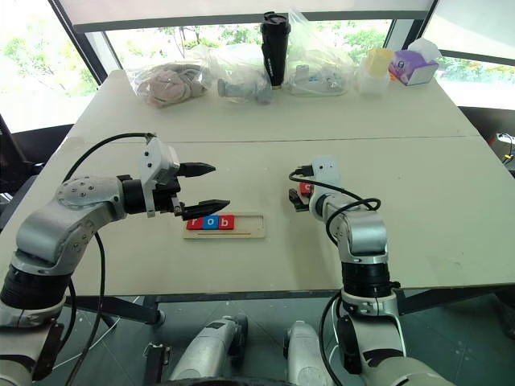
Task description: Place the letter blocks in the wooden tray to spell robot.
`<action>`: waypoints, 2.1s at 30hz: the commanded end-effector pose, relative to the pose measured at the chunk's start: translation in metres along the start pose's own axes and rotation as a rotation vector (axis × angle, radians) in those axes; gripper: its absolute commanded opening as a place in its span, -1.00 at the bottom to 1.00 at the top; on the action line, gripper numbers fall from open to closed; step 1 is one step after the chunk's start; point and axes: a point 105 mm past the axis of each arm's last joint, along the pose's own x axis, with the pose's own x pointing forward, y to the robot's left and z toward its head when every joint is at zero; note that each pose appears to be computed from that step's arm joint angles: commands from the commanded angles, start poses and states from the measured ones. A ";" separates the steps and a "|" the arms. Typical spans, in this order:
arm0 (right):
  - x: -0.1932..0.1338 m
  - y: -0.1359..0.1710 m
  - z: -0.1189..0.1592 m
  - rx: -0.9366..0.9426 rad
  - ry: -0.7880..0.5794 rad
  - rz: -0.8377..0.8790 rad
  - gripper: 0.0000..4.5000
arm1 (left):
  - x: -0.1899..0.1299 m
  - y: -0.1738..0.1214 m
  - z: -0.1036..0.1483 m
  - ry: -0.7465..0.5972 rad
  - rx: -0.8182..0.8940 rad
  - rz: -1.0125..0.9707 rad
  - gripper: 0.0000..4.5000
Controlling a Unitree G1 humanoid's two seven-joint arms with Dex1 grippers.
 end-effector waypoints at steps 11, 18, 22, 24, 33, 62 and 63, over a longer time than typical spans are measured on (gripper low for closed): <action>-0.017 -0.007 0.020 -0.033 -0.064 -0.053 -0.49 | -0.003 -0.002 0.006 -0.007 0.057 -0.008 1.00; -0.078 0.015 -0.014 0.018 0.001 0.081 -0.49 | -0.010 -0.023 -0.013 0.065 0.051 -0.098 1.00; -0.089 0.027 -0.026 0.060 -0.003 0.129 -0.49 | -0.011 -0.023 -0.019 0.090 0.050 -0.107 1.00; -0.090 0.029 -0.028 0.071 -0.003 0.132 -0.49 | -0.011 -0.023 -0.020 0.096 0.053 -0.109 1.00; -0.093 0.044 -0.057 0.088 0.088 0.193 -0.27 | -0.017 -0.017 -0.028 0.145 0.087 -0.118 1.00; -0.083 -0.010 -0.023 -0.934 -0.028 0.958 0.98 | -0.023 -0.028 -0.031 0.167 0.148 -0.201 1.00; -0.082 -0.011 -0.027 -0.954 -0.012 0.979 0.98 | -0.023 -0.028 -0.031 0.168 0.151 -0.197 1.00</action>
